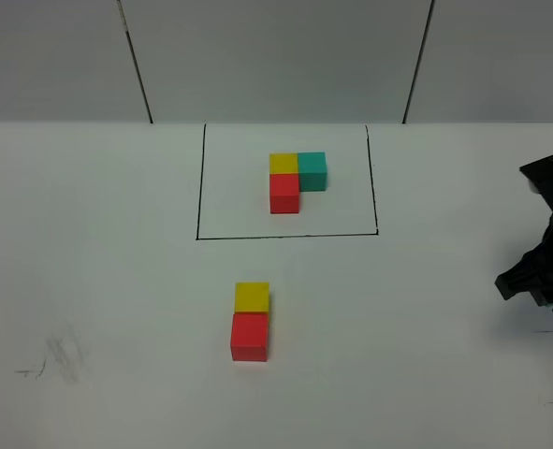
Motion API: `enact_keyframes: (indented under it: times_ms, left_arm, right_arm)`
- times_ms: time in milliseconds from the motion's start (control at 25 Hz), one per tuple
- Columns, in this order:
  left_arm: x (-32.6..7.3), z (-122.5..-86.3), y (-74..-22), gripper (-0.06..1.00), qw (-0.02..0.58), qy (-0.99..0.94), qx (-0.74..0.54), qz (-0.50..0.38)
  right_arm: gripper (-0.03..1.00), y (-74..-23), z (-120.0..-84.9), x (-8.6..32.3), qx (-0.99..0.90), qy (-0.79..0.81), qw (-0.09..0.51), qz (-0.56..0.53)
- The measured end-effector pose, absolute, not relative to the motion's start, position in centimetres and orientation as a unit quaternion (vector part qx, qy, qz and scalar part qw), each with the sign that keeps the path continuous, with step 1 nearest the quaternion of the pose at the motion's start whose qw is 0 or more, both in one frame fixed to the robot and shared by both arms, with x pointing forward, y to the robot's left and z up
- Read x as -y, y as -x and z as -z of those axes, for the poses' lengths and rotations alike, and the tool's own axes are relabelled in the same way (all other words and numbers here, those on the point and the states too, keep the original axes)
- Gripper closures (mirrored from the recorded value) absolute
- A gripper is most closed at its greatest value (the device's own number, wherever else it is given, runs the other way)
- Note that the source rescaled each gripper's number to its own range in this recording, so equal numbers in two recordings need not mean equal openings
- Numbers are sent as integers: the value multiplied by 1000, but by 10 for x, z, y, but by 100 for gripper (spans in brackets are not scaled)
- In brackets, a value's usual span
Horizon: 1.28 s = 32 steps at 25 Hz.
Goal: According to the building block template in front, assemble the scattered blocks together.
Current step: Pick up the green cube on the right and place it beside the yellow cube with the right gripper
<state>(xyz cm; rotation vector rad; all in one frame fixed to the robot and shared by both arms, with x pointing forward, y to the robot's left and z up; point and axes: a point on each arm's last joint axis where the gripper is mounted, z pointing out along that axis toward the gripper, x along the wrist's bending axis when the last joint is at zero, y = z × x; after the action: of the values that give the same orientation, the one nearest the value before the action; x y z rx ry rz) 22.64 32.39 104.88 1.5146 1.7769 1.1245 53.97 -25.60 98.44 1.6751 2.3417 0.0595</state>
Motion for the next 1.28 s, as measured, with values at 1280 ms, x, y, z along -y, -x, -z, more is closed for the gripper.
enact_keyframes:
  times_ms: [1280]
  left_arm:
    - [-324,-1049,-226,12,272,-562,-660,-418]
  right_arm:
    - [51,-525,-1012,130,-997,-47,49,-29]
